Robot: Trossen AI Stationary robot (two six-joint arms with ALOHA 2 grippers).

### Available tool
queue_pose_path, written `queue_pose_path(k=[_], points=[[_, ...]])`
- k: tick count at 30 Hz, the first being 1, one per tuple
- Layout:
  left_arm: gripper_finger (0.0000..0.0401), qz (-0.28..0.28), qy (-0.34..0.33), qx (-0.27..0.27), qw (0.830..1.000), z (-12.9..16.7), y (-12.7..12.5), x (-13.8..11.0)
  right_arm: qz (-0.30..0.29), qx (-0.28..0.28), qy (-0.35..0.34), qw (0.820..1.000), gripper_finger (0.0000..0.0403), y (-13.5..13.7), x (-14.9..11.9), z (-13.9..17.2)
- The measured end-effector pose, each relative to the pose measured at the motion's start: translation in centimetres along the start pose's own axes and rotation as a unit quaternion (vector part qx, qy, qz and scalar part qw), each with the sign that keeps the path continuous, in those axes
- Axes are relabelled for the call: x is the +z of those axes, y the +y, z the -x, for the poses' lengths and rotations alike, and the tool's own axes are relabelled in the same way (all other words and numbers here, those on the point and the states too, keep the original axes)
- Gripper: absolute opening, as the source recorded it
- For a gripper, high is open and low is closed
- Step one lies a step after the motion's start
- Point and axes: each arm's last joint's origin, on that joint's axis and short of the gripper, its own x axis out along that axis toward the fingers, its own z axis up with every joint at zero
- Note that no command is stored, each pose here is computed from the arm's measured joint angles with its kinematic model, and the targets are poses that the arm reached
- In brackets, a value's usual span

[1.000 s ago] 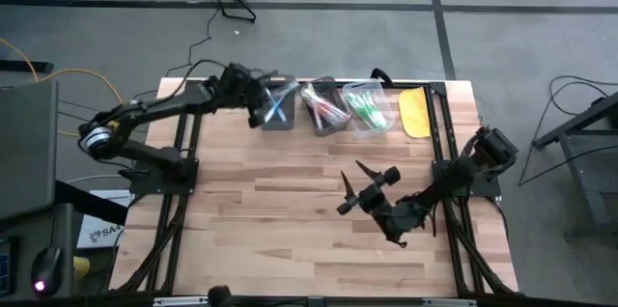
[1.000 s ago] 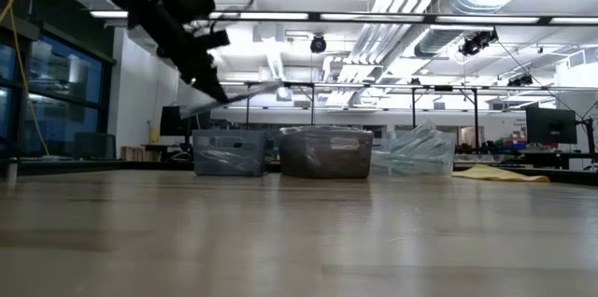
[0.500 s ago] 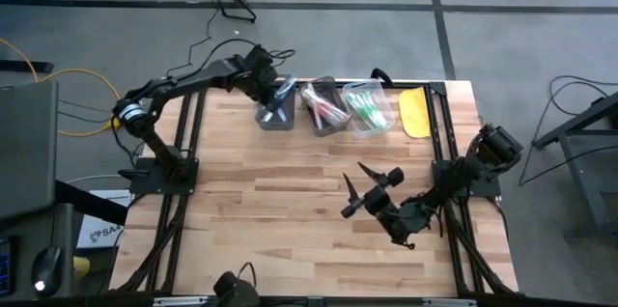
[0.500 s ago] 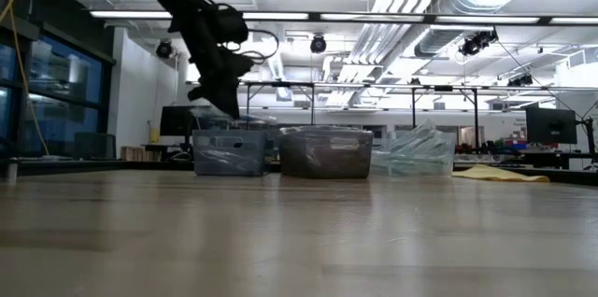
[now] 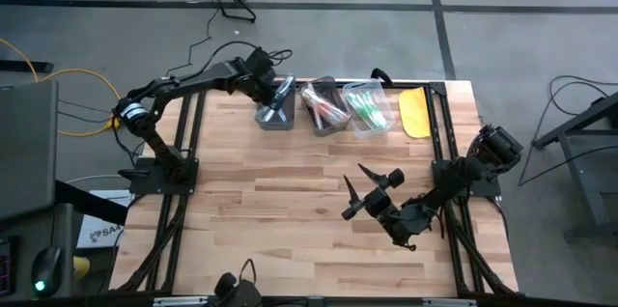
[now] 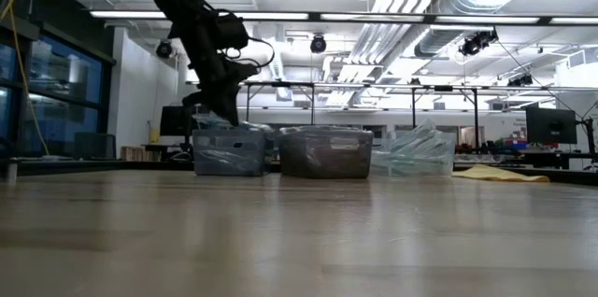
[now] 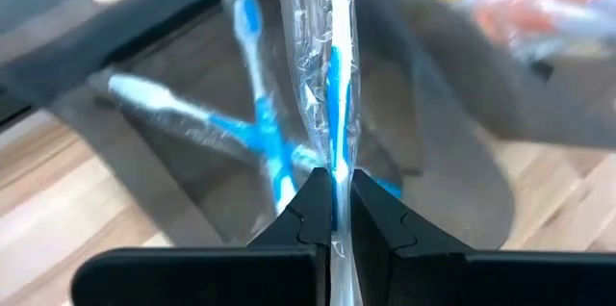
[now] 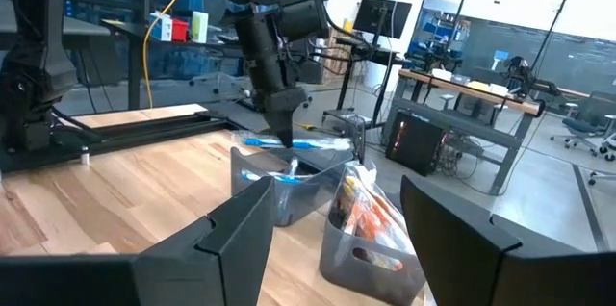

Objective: Pick & Place Toothbrushes
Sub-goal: Put the blue toothbrush into the left black bin

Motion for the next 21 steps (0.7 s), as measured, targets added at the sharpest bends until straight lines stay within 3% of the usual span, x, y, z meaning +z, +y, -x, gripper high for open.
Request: queue_pose_path(k=[5,13,16,21], points=[[0.001,0.012,-0.002,-0.004,1.0,-0.2,0.0,0.1,0.0,-0.001,0.0,1.0,0.0219,0.0,0.0,0.0],[0.0011,0.018,0.032,0.008,0.999,-3.5,0.5,-0.3,0.0,0.0,0.0,1.0,0.0219,0.0,-0.1,0.0],[0.0036,0.017,0.027,0.008,0.999,-4.0,0.5,-0.1,0.002,-0.001,0.0,1.0,0.0219,0.1,-0.3,0.0],[0.0113,-0.009,0.025,0.002,1.0,-4.1,0.0,-0.2,0.0,-0.001,0.0,1.0,0.0219,0.2,-0.6,0.0]])
